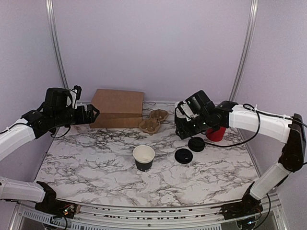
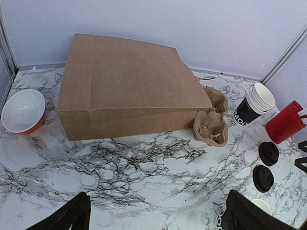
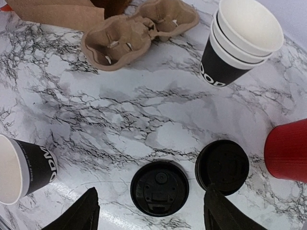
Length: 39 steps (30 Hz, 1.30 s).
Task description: Pack the takeout coffee
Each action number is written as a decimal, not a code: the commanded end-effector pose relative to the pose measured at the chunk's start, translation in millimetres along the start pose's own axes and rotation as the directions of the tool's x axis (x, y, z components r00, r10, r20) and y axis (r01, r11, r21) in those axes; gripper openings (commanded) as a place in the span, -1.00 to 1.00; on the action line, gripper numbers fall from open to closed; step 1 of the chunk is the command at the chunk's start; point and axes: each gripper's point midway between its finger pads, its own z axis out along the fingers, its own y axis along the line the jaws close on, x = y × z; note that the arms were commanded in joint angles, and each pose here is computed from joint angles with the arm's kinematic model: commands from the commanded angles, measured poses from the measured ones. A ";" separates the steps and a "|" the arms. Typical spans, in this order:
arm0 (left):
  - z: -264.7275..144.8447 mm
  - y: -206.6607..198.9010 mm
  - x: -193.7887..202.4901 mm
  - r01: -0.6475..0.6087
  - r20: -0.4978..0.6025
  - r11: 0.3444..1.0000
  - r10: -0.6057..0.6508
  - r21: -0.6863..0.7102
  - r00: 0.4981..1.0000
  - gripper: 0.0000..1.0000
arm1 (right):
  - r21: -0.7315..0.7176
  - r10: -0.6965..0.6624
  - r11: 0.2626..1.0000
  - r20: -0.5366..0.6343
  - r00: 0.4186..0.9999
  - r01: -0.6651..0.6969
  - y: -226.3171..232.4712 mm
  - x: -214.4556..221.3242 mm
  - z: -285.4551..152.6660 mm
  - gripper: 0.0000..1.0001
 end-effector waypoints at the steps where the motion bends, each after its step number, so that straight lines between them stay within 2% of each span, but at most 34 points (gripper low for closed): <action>1: 3.0 1.7 5.6 0.007 -0.019 1.000 -0.007 0.000 1.000 0.98 | -0.060 -0.007 0.998 -0.045 0.999 0.005 -11.7 14.2 14.4 0.48; 2: 3.2 1.7 5.6 0.007 -0.020 1.000 -0.007 0.000 1.000 0.98 | -0.065 -0.008 0.998 -0.062 0.998 0.004 -13.6 19.7 19.4 0.50; 4: 3.5 1.8 5.9 0.008 -0.021 1.000 -0.008 0.000 1.000 0.98 | -0.073 -0.013 0.997 -0.083 0.996 0.007 -17.4 26.0 25.2 0.40; 5: 3.4 1.5 6.1 0.009 -0.022 1.000 -0.009 0.002 1.000 0.98 | -0.076 -0.018 0.997 -0.086 0.996 0.011 -19.4 26.6 26.4 0.46; 6: 3.3 1.8 5.8 0.009 -0.021 1.000 -0.009 0.001 1.000 0.99 | -0.073 -0.027 0.997 -0.087 0.996 0.021 -22.7 26.8 27.9 0.62; 9: 3.4 1.0 6.2 0.009 -0.023 1.000 -0.009 0.005 1.000 0.98 | -0.064 -0.046 0.997 -0.128 0.991 0.038 -35.1 35.4 40.3 0.71; 20: 3.2 1.5 5.7 0.012 -0.019 1.000 -0.012 0.001 1.000 0.98 | -0.100 -0.061 0.994 -0.219 0.974 0.040 -30.7 68.8 73.3 0.68; 25: 5.6 1.9 8.0 0.012 -0.029 1.000 -0.012 0.001 1.000 0.98 | -0.024 -0.061 0.998 -0.255 0.965 0.057 -27.5 85.9 81.6 0.67; 39: 12.5 5.8 10.0 0.015 -0.041 1.000 -0.014 0.015 0.999 0.98 | -0.030 -0.025 0.999 -0.253 0.967 0.018 -17.8 104.5 97.6 0.66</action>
